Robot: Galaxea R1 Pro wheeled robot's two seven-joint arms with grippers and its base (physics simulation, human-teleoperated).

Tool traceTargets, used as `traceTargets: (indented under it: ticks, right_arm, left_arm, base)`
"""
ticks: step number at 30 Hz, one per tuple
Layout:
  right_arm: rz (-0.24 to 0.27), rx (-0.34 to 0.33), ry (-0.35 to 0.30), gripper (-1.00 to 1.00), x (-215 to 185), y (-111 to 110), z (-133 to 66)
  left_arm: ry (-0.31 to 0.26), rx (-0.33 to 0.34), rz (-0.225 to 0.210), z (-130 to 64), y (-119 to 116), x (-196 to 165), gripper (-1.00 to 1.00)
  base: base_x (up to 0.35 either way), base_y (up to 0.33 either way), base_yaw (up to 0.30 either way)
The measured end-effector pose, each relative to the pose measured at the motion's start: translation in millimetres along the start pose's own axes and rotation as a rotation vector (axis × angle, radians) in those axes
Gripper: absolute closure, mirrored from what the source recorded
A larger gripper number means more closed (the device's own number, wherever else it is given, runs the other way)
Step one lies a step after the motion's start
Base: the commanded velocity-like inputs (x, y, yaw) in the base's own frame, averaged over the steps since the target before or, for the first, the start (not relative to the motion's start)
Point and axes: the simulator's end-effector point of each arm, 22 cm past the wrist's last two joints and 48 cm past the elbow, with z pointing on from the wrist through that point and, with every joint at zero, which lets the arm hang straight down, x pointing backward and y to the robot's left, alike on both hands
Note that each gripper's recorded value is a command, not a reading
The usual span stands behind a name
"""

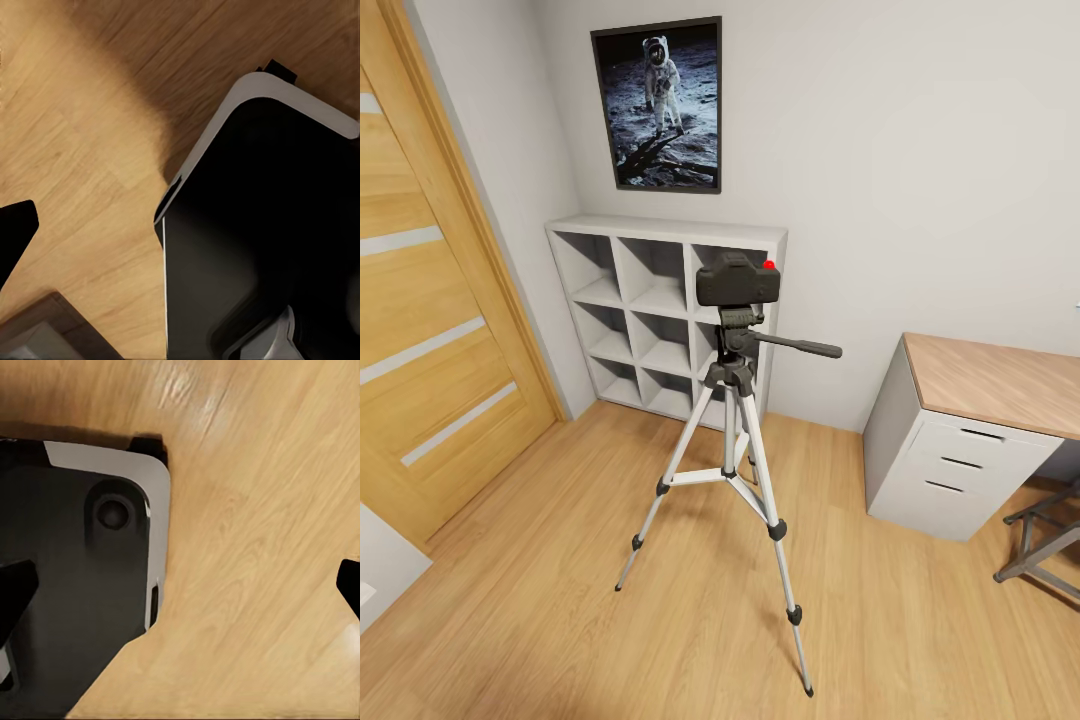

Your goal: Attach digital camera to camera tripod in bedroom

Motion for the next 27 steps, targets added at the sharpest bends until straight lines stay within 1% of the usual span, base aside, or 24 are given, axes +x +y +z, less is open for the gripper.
traceTargets:
  ticks: [5,10,24,27]
  right_arm:
    - [-0.005,-0.026,0.046,-1.0,35.7,21.1,5.9]
    - [-0.009,-0.039,0.054,-1.0,49.5,31.1,8.0]
    - [-0.013,-0.045,0.046,-1.0,52.6,35.0,8.8]
    - [-0.004,-0.046,0.055,-1.0,54.5,38.1,9.3]
  left_arm:
    - [-0.023,-0.002,-0.006,0.0,0.7,-5.1,-1.0]
    - [-0.034,-0.003,-0.008,0.0,0.9,-7.4,-1.0]
    - [-0.038,-0.003,-0.009,-0.1,0.9,-8.5,-1.0]
    - [-0.038,-0.001,-0.009,-0.1,0.5,-8.5,-1.0]
  base:
    - [0.0,0.0,0.0]
    - [0.0,0.0,0.0]
    - [0.0,0.0,0.0]
    - [0.0,0.0,0.0]
